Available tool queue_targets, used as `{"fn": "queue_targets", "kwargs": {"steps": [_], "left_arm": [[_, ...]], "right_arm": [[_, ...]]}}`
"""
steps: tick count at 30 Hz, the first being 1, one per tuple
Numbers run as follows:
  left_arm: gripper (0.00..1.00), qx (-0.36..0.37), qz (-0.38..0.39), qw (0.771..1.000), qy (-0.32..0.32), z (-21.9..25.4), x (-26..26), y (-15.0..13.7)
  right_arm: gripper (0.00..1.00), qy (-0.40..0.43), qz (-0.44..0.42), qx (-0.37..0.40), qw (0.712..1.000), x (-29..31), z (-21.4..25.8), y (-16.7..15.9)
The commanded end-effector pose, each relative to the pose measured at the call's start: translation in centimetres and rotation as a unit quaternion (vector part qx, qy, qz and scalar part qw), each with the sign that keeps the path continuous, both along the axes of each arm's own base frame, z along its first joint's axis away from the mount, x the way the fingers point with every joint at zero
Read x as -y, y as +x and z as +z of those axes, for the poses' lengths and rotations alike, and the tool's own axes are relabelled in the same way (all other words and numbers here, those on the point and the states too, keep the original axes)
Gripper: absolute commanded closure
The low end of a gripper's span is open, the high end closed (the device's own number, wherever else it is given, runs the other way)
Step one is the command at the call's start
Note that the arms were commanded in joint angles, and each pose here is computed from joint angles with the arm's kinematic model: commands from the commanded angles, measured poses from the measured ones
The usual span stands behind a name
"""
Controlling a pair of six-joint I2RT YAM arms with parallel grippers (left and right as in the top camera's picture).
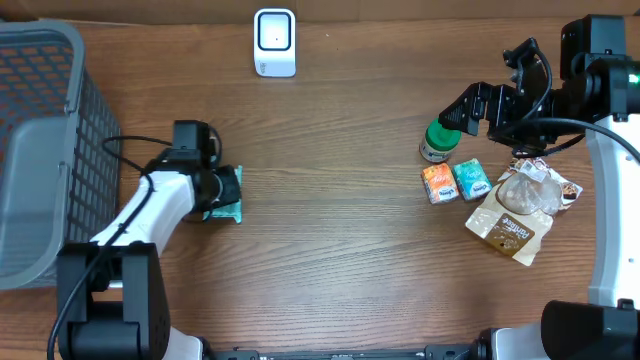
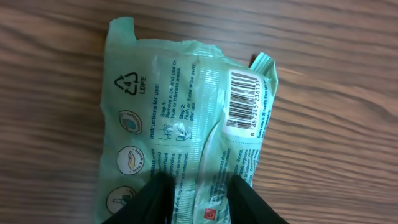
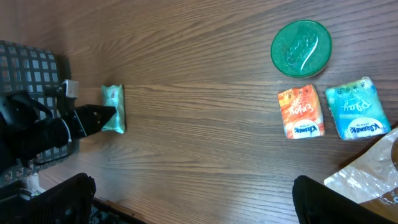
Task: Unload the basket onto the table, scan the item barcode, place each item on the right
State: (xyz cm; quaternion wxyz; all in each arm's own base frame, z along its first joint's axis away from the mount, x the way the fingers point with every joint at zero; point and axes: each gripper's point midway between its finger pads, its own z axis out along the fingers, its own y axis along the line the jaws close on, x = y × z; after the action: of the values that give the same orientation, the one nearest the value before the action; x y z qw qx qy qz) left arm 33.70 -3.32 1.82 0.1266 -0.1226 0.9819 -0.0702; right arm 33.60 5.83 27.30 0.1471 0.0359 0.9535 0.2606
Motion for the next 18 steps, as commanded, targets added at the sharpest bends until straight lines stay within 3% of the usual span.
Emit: {"fn": "queue_targets", "kwargs": {"steps": [1,7,12,18], "left_arm": [[0.67,-0.021,-0.049,0.999,-0.008,-1.2,3.6,-1.8],[0.65,-0.011,-0.117,0.993,-0.031,-1.0,8.6,-2.5],[0.61,0.021,-0.164,0.984,-0.07,0.7,12.0,-1.5],[0.61,0.024,-0.163,0.984,-0.067,4.8,12.0,0.4]], "right_arm": [[0.0,-0.004,0.006,0.015,1.0,-0.1,0.5,0.5],[0.0,-0.004,0.006,0.015,1.0,-0.1,0.5,0.5],[0.0,-0.004,0.006,0.015,1.0,-0.1,0.5,0.5],[0.0,-0.003,0.006,0.016,1.0,-0.1,0.5,0.5]]}}
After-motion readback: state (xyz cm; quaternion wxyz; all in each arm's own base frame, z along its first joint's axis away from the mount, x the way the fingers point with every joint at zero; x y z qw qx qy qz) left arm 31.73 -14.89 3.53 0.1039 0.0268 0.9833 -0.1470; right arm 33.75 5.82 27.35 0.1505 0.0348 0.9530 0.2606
